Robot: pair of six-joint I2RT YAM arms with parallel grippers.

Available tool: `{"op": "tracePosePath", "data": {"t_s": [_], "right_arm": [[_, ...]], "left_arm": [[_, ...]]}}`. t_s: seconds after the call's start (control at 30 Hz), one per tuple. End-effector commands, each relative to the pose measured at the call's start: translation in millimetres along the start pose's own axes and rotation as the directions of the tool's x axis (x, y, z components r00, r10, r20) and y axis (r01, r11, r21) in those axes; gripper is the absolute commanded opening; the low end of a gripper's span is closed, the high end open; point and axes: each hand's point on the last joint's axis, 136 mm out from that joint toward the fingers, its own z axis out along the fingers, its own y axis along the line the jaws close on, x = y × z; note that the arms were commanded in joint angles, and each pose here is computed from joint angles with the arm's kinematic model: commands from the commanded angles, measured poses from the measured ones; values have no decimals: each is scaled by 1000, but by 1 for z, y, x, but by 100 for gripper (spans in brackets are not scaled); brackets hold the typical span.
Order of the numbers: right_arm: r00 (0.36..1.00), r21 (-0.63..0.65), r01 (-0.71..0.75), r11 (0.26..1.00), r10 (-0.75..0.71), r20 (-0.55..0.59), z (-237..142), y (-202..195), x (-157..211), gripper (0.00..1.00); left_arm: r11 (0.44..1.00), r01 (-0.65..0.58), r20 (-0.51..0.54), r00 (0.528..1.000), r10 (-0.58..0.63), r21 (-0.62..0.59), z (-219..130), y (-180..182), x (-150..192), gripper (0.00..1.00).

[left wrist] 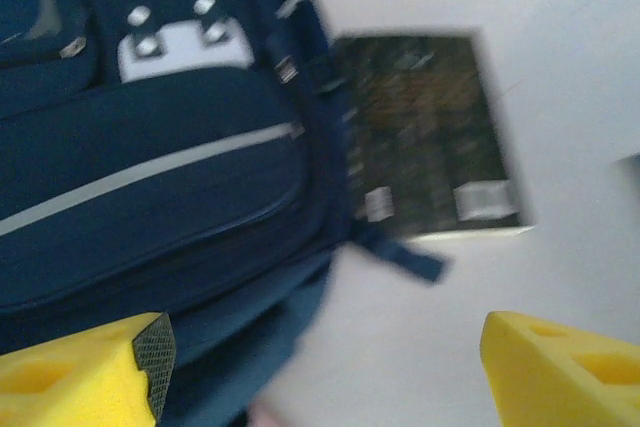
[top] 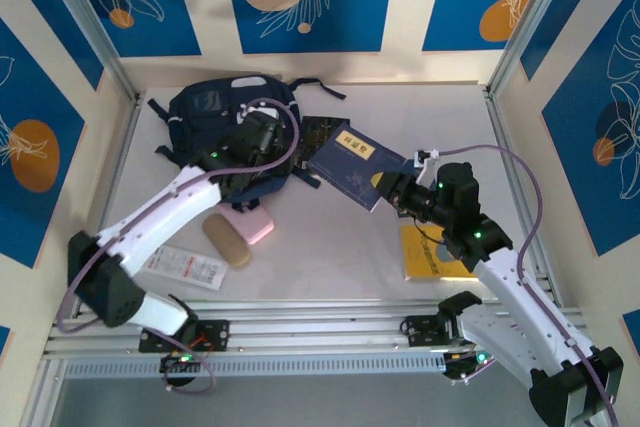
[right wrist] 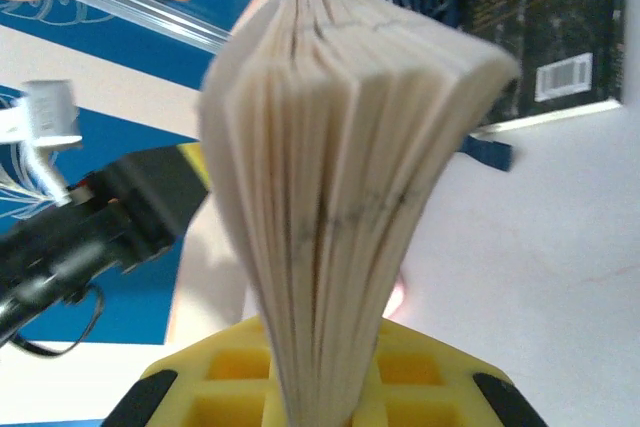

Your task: Pack the student bag

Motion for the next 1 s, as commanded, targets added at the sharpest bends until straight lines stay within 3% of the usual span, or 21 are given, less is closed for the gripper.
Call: {"op": "tracePosePath", "data": {"t_s": [0.0, 0.13, 0.27, 0.6, 0.7, 0.8, 0.97], "right_arm": [[996, -53, 87, 995, -88, -20, -8, 14, 2, 0], [992, -72, 107, 992, -111, -51, -6, 17, 5, 0], [990, -95, 115, 989, -122, -72, -5, 17, 10, 0], [990, -100, 80, 992, -90, -108, 2, 2, 16, 0], [991, -103, 76, 992, -87, -106, 2, 2, 13, 0], [990, -110, 75, 991, -87, -107, 2, 2, 10, 0], [991, -108, 68, 992, -80, -110, 4, 0, 10, 0]], "left_arm": [[963, -240, -134, 965, 224, -122, 25, 37, 9, 81], [905, -425, -240, 880, 410, -14, 67, 38, 19, 79], [834, -548, -267, 815, 514, -66, 92, 53, 11, 82], [812, -580, -432, 750, 501, -63, 156, 87, 28, 83], [827, -550, -490, 756, 434, -116, 176, 106, 35, 80], [872, -472, -506, 788, 350, -132, 188, 114, 35, 66], [907, -407, -454, 832, 319, -108, 186, 100, 9, 0]]}}
